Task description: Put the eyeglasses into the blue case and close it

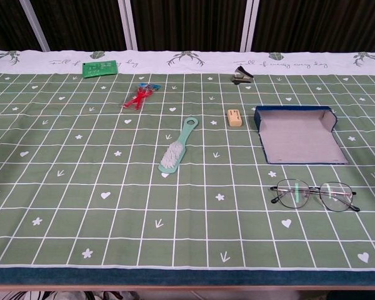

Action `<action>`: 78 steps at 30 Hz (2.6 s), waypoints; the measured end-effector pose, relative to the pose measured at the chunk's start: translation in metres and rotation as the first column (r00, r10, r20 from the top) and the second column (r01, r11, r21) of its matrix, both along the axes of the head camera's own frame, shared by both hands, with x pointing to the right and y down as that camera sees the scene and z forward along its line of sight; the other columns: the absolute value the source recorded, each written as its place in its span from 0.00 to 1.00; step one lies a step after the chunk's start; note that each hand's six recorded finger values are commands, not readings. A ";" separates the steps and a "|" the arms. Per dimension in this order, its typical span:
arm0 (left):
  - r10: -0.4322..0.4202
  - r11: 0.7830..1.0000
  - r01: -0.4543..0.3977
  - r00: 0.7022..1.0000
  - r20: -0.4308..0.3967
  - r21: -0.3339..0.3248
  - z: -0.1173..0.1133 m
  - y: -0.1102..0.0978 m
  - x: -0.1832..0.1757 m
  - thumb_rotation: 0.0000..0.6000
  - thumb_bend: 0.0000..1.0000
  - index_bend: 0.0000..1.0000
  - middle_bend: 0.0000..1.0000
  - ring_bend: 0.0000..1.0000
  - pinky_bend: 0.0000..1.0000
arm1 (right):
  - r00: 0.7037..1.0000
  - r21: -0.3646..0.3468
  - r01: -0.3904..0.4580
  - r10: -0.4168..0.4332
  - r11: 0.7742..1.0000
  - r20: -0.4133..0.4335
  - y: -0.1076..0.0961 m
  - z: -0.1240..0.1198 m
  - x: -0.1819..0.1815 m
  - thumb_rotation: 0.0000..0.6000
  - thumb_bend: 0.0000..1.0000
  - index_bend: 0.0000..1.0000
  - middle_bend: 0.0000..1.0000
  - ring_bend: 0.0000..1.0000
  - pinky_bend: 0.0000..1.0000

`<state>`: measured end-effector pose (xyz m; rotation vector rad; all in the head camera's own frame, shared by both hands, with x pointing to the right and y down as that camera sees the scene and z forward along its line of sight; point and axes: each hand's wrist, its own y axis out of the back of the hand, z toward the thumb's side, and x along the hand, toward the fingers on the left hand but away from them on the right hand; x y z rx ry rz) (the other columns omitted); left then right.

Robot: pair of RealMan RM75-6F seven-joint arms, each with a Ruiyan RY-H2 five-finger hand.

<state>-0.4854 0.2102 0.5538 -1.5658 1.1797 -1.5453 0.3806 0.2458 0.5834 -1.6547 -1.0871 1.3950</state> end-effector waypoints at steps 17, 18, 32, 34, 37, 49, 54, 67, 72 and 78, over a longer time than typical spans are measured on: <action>-0.002 1.000 0.002 1.000 -0.001 -0.012 0.002 -0.001 0.000 1.00 0.36 0.13 0.00 0.00 0.00 | 0.997 -0.148 0.078 -0.079 0.986 0.000 -0.034 0.041 -0.036 1.00 0.20 0.28 0.08 0.10 0.19; -0.003 1.000 0.003 1.000 0.000 -0.013 0.002 -0.001 0.000 1.00 0.36 0.13 0.00 0.00 0.00 | 0.997 -0.155 0.077 -0.077 0.985 0.007 -0.034 0.044 -0.041 1.00 0.20 0.28 0.08 0.10 0.19; -0.005 1.000 0.005 1.000 -0.004 -0.023 0.003 -0.002 -0.001 1.00 0.36 0.13 0.00 0.00 0.00 | 0.995 -0.213 0.093 -0.098 0.973 -0.010 -0.034 0.073 -0.097 1.00 0.32 0.37 0.08 0.10 0.19; -0.007 1.000 0.006 1.000 -0.005 -0.023 0.003 -0.002 -0.001 1.00 0.36 0.13 0.00 0.00 0.00 | 0.995 -0.225 0.091 -0.096 0.970 -0.010 -0.033 0.075 -0.103 1.00 0.32 0.38 0.08 0.10 0.19; -0.008 1.000 0.008 1.000 -0.004 -0.023 0.003 -0.002 -0.002 1.00 0.36 0.13 0.00 0.00 0.00 | 0.996 -0.245 0.081 -0.084 0.966 0.000 -0.029 0.079 -0.111 1.00 0.32 0.40 0.08 0.10 0.19; -0.004 1.000 0.004 1.000 0.000 -0.024 0.003 -0.002 -0.001 1.00 0.36 0.13 0.00 0.00 0.00 | 0.997 -0.271 0.065 -0.074 0.960 -0.021 -0.021 0.094 -0.123 1.00 0.36 0.47 0.08 0.10 0.19; -0.002 1.000 0.002 1.000 0.003 -0.027 0.004 -0.002 -0.001 1.00 0.36 0.13 0.00 0.00 0.00 | 0.998 -0.278 0.058 -0.066 0.959 -0.017 -0.019 0.100 -0.125 1.00 0.39 0.49 0.08 0.10 0.19; -0.003 1.000 0.003 1.000 0.004 -0.026 0.004 -0.002 -0.002 1.00 0.36 0.13 0.00 0.00 0.00 | 0.997 -0.280 0.070 -0.072 0.958 0.002 -0.017 0.107 -0.134 1.00 0.40 0.53 0.08 0.10 0.19; -0.003 1.000 0.003 1.000 0.005 -0.026 0.004 -0.002 -0.002 1.00 0.36 0.13 0.00 0.00 0.00 | 0.997 -0.276 0.070 -0.072 0.959 0.004 -0.018 0.107 -0.136 1.00 0.42 0.55 0.08 0.10 0.19; -0.003 1.000 0.003 1.000 0.006 -0.027 0.004 -0.001 -0.002 1.00 0.36 0.13 0.00 0.00 0.00 | 0.997 -0.271 0.069 -0.071 0.960 0.005 -0.019 0.107 -0.136 1.00 0.45 0.56 0.08 0.10 0.19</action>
